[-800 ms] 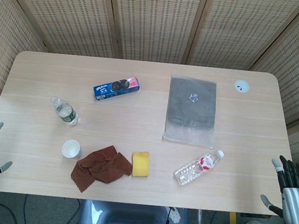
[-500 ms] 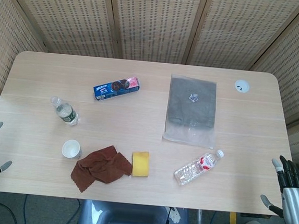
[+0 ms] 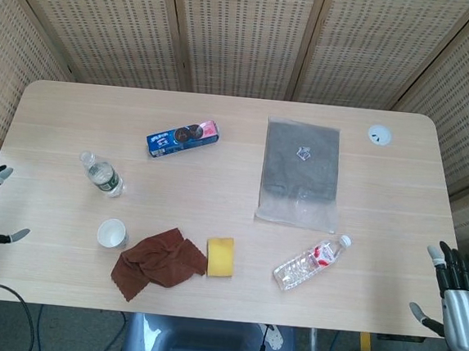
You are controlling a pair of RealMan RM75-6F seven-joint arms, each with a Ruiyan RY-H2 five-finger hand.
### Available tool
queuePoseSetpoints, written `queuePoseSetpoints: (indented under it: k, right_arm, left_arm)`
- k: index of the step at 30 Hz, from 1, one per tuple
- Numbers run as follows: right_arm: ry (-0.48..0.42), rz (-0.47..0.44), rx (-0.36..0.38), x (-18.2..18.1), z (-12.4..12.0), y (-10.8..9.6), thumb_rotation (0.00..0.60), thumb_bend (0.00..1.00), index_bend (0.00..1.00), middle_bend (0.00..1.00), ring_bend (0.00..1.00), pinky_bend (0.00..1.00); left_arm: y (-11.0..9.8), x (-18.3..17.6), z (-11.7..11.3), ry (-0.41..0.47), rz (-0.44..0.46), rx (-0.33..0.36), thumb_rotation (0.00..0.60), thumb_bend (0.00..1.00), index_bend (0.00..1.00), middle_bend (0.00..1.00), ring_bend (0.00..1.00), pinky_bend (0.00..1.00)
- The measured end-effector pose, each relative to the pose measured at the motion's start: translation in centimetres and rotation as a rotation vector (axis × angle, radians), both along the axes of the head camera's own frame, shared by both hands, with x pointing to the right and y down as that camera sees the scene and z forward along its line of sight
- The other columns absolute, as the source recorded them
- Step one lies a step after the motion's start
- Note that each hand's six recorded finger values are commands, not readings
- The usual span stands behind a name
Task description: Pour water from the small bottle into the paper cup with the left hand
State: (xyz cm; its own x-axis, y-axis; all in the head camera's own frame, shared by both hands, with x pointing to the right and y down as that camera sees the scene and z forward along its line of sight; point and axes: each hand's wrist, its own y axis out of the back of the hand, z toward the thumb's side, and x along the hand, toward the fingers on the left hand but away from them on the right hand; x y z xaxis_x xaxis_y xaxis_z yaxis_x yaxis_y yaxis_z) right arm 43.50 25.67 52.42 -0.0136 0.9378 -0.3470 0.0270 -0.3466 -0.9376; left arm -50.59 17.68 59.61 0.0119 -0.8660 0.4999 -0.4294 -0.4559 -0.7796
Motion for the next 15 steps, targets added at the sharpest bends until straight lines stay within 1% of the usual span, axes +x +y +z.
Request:
queuePoseSetpoints:
  k: [3, 9, 13, 15]
  right_arm:
    - [0.009, 0.006, -0.006, 0.1, 0.3, -0.1, 0.6, 0.0, 0.01, 0.0, 0.0, 0.0]
    - [0.026, 0.014, -0.019, 0.2, 0.8, -0.3, 0.6, 0.0, 0.01, 0.0, 0.0, 0.0]
    - [0.037, 0.025, -0.029, 0.4, 1.3, -0.5, 0.6, 0.0, 0.01, 0.0, 0.0, 0.0]
    - [0.041, 0.029, -0.032, 0.5, 1.4, -0.5, 0.6, 0.0, 0.02, 0.0, 0.0, 0.0]
  left_arm:
    - [-1.9, -0.4, 1.9, 0.101, -0.041, -0.038, 0.6, 0.0, 0.0, 0.0, 0.0, 0.0]
    - [-5.4, -0.1, 6.1, 0.234, -0.091, -0.117, 0.6, 0.0, 0.0, 0.0, 0.0, 0.0]
    - [-6.8, 1.6, 8.6, 0.312, -0.105, -0.157, 0.6, 0.0, 0.0, 0.0, 0.0, 0.0]
    - [-7.3, 2.5, 9.7, 0.333, -0.103, -0.177, 0.6, 0.0, 0.0, 0.0, 0.0, 0.0]
